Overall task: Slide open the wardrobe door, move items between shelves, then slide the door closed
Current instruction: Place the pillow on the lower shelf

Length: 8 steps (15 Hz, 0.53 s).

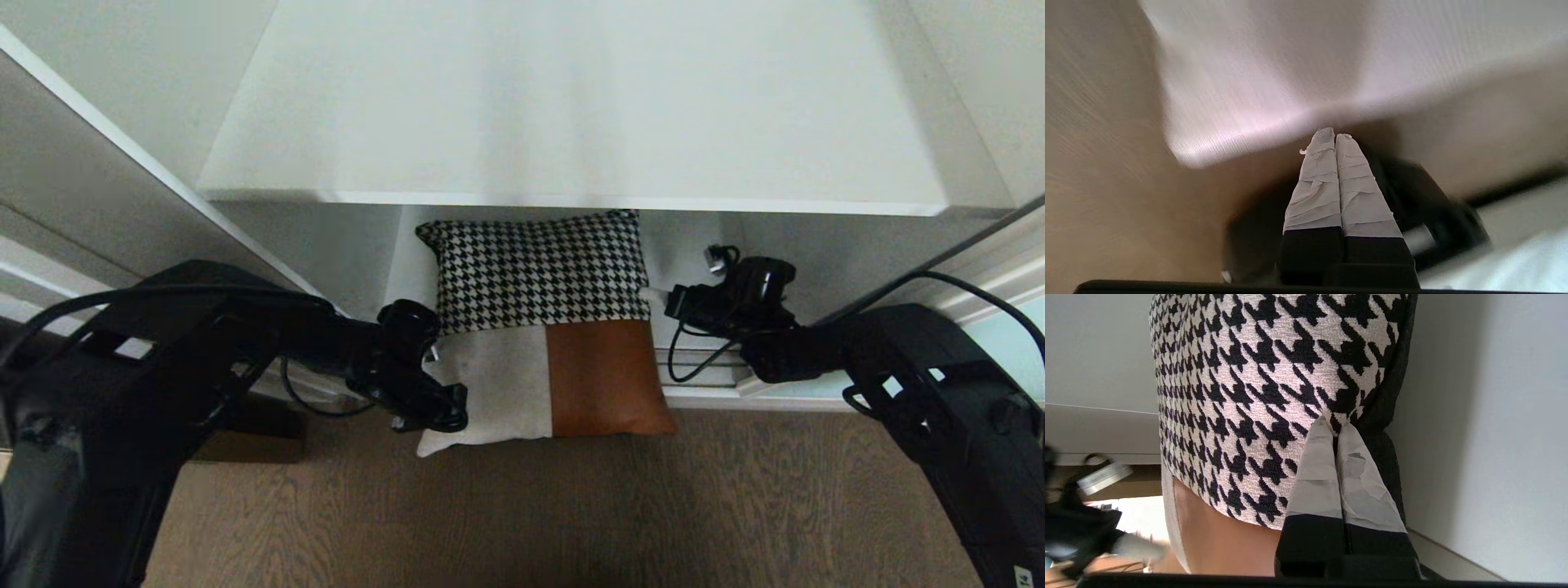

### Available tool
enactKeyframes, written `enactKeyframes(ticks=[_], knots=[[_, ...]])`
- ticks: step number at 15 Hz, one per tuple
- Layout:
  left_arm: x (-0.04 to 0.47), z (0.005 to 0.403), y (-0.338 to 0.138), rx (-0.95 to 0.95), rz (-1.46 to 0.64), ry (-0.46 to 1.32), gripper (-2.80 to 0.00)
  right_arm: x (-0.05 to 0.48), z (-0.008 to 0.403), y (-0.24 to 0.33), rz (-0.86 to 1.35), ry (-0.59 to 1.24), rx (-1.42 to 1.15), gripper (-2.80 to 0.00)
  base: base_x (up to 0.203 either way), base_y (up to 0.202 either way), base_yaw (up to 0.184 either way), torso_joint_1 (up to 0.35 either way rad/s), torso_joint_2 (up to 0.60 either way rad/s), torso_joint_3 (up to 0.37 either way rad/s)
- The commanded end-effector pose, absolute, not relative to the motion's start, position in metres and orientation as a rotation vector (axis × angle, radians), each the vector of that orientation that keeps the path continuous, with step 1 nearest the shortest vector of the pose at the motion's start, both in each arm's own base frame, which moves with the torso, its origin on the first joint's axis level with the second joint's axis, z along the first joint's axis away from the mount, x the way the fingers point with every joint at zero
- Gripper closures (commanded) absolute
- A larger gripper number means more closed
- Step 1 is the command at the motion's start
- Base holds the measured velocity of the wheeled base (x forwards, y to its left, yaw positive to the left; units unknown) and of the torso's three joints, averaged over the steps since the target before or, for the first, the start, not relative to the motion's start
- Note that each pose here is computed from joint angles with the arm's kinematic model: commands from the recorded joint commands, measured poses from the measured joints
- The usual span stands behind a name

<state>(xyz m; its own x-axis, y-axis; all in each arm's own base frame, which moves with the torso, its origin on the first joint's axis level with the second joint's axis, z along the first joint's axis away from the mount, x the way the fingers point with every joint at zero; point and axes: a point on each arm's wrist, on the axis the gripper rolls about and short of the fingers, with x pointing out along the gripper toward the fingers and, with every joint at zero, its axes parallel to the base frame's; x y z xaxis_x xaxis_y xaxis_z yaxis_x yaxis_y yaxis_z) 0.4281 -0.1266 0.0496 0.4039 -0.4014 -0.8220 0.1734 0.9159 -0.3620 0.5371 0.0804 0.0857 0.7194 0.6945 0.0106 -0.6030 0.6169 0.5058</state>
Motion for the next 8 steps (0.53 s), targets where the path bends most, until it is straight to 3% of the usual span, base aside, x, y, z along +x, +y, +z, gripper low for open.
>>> enactKeyframes(ticks=[1, 4, 8], knots=[[0.451, 0.013, -0.133, -0.210, -0.307, 1.078, 0.00, 0.536, 0.092, 0.081, 0.753, 0.194, 0.512, 0.00, 0.000, 0.000, 0.000, 0.000, 0.00, 0.000], [0.488, 0.001, -0.143, -0.233, -0.175, 0.814, 0.00, 0.535, 0.095, 0.083, 0.758, 0.195, 0.510, 0.00, 0.000, 0.000, 0.000, 0.000, 0.00, 0.000], [0.515, 0.029, -0.149, -0.299, -0.076, 0.485, 0.00, 0.534, 0.094, 0.084, 0.755, 0.210, 0.509, 0.00, 0.000, 0.000, 0.000, 0.000, 0.00, 0.000]])
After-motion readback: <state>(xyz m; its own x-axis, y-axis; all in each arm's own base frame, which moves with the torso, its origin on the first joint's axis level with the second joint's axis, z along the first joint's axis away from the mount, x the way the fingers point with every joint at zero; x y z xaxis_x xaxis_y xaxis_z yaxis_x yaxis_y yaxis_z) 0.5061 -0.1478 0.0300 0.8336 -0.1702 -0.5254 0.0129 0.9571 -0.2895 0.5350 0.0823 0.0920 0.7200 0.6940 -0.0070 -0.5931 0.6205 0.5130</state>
